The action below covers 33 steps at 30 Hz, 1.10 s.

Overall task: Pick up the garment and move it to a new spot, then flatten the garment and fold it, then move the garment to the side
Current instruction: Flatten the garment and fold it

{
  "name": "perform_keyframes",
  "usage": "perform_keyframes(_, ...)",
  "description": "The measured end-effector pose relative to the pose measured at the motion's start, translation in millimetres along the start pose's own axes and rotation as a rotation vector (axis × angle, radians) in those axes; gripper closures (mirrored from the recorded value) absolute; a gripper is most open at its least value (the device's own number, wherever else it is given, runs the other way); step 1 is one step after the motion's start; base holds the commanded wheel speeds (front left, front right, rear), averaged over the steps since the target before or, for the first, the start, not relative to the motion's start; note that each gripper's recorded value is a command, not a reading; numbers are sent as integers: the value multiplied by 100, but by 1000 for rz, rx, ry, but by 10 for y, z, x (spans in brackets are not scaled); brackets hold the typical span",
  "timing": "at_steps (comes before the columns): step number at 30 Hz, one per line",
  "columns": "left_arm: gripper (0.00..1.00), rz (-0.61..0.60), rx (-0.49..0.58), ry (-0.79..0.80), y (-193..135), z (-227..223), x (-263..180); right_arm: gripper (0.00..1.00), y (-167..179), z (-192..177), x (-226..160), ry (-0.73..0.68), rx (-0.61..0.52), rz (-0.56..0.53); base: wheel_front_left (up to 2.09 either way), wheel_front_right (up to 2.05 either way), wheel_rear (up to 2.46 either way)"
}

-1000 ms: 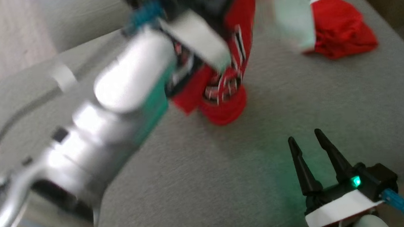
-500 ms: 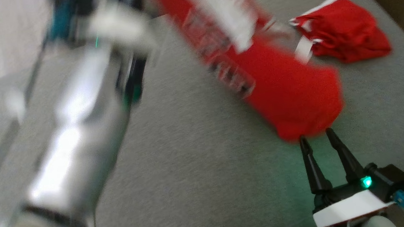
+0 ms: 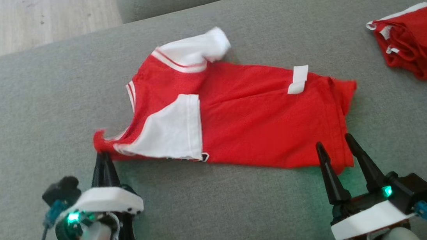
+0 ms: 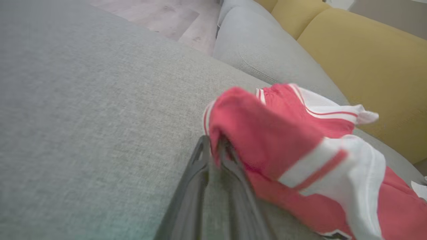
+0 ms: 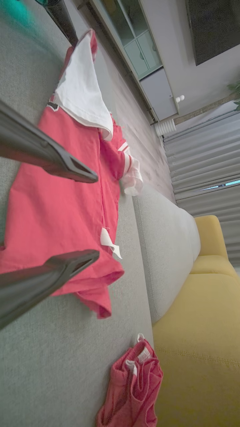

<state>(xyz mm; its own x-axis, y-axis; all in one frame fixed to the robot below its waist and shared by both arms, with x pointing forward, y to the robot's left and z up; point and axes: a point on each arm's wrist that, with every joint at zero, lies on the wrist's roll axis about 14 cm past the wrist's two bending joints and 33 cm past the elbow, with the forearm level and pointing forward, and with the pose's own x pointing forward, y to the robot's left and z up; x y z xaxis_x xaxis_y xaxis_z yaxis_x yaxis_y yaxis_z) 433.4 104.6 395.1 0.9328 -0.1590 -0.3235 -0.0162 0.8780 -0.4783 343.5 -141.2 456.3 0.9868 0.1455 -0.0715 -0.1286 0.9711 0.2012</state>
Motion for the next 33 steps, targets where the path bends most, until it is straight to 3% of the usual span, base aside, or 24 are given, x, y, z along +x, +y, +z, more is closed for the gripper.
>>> perform_keyframes(4, 0, 24, 34, -57, 60, 99, -95, 0, 44, 3, 12, -1, 0, 15, 0, 0, 0)
perform_keyframes(7, 0, -18, 222, -165, -87, 390, -121, 0, 38, -9, 13, 3, 1, 13, 0, 0, 0)
perform_keyframes(11, 0, -183, 458, -301, -666, 629, -204, 0, 57, -25, 3, 8, 3, 17, 0, 0, 0)
perform_keyframes(16, 0, -453, 659, -221, -1247, 54, -438, 0, 45, -35, -19, 11, 4, 11, 0, 0, 0)
perform_keyframes(19, 0, -544, 732, -84, -1234, -428, -564, 0, 38, -34, -36, 11, 3, 7, 0, 0, 0)
perform_keyframes(23, 0, -543, 819, 54, -964, -802, -595, 0, 22, -36, -56, 11, 3, 0, 0, 0, 0)
perform_keyframes(33, 0, -544, 968, 50, -937, -741, -289, 0, -24, -85, -76, 27, 15, -20, 0, 0, 0)
